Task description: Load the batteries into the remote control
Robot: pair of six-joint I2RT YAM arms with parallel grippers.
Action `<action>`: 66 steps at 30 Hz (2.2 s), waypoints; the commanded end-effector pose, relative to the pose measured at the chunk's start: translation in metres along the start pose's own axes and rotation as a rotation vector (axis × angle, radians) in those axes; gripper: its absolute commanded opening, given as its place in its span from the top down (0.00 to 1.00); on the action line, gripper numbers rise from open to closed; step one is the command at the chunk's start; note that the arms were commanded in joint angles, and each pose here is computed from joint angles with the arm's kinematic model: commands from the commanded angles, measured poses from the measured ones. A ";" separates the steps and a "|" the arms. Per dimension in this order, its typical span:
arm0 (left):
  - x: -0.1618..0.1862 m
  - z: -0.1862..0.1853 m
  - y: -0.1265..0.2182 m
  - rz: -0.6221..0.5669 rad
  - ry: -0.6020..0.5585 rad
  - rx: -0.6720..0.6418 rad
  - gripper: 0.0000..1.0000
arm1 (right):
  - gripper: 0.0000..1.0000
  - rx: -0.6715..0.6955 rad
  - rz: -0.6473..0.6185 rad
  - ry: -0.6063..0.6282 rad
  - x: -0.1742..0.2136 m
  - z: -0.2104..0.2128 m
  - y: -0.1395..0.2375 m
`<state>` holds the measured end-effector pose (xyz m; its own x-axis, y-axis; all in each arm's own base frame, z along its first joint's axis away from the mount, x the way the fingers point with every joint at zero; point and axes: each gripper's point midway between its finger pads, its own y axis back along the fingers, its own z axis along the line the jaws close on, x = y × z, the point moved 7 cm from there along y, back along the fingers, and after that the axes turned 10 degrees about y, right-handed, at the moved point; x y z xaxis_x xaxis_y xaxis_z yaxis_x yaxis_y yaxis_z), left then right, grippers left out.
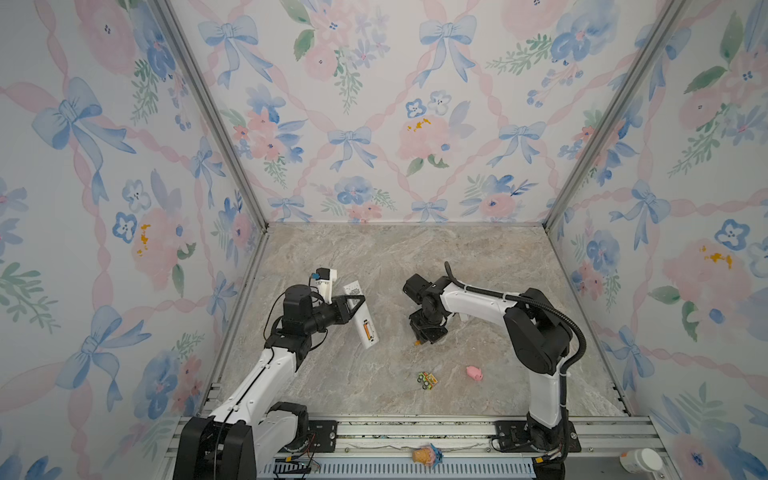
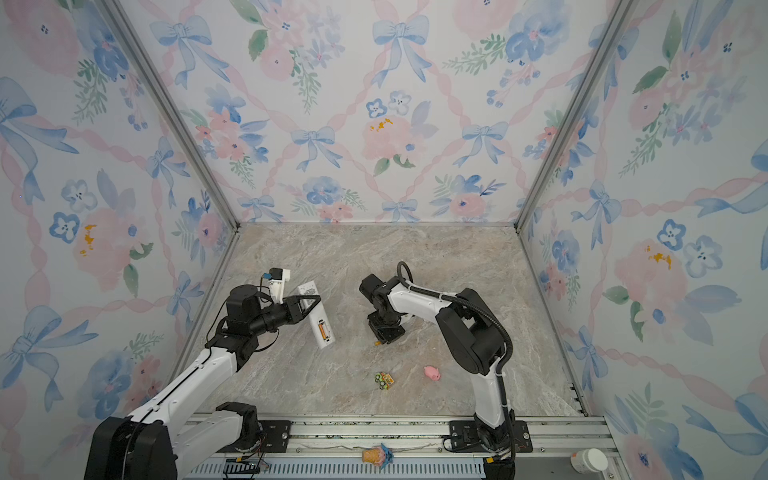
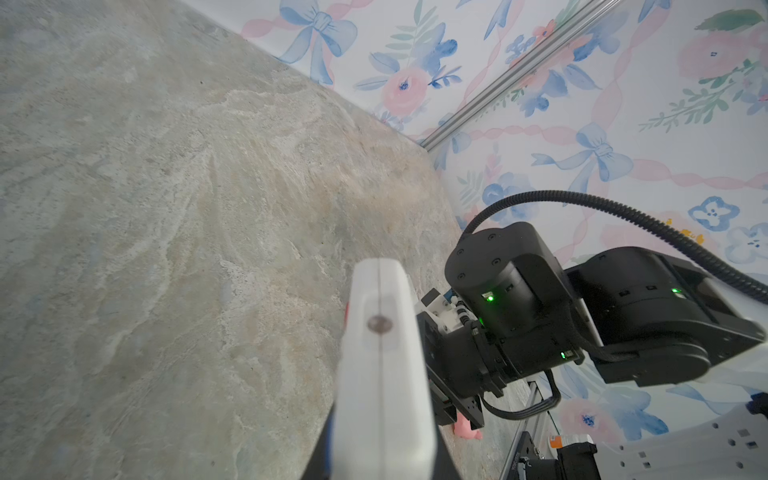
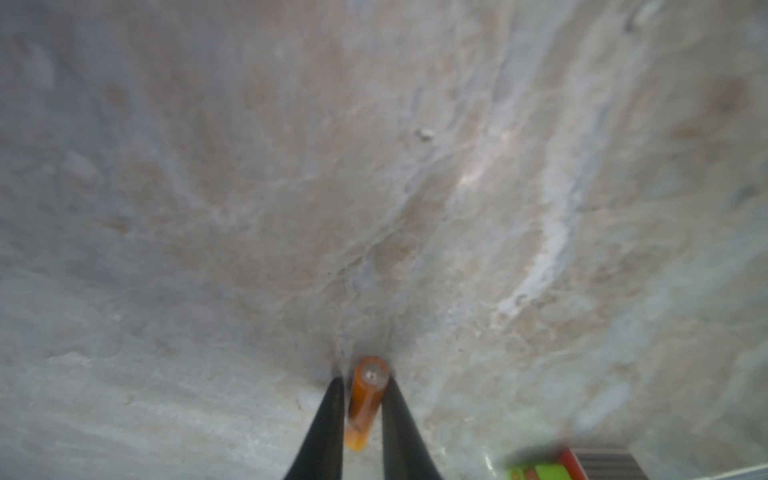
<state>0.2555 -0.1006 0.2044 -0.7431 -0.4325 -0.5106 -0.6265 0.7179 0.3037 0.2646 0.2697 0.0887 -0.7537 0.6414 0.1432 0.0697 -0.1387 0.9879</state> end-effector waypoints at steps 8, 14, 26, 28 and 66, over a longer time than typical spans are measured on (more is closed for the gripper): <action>0.001 -0.002 0.003 0.003 -0.013 0.022 1.00 | 0.91 0.238 -0.074 0.324 -0.034 -0.010 0.008; 0.003 -0.002 0.002 0.018 -0.002 0.033 1.00 | 0.92 0.265 -0.110 0.584 -0.043 -0.001 0.012; 0.012 0.002 -0.002 0.074 0.018 0.051 1.00 | 1.00 0.248 -0.062 1.001 -0.037 0.013 0.007; 0.014 0.003 -0.003 0.080 0.027 0.048 1.00 | 1.00 0.255 -0.063 1.034 -0.036 0.013 0.006; 0.015 -0.016 0.003 0.060 0.023 0.014 1.00 | 0.77 0.197 -0.077 1.040 -0.041 0.007 0.013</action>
<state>0.2406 -0.1124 0.2039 -0.7975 -0.4119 -0.4408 -0.5728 0.7464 0.3388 0.3028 0.2516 0.0907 -0.9308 -0.3613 0.0552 0.0316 0.0709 0.9970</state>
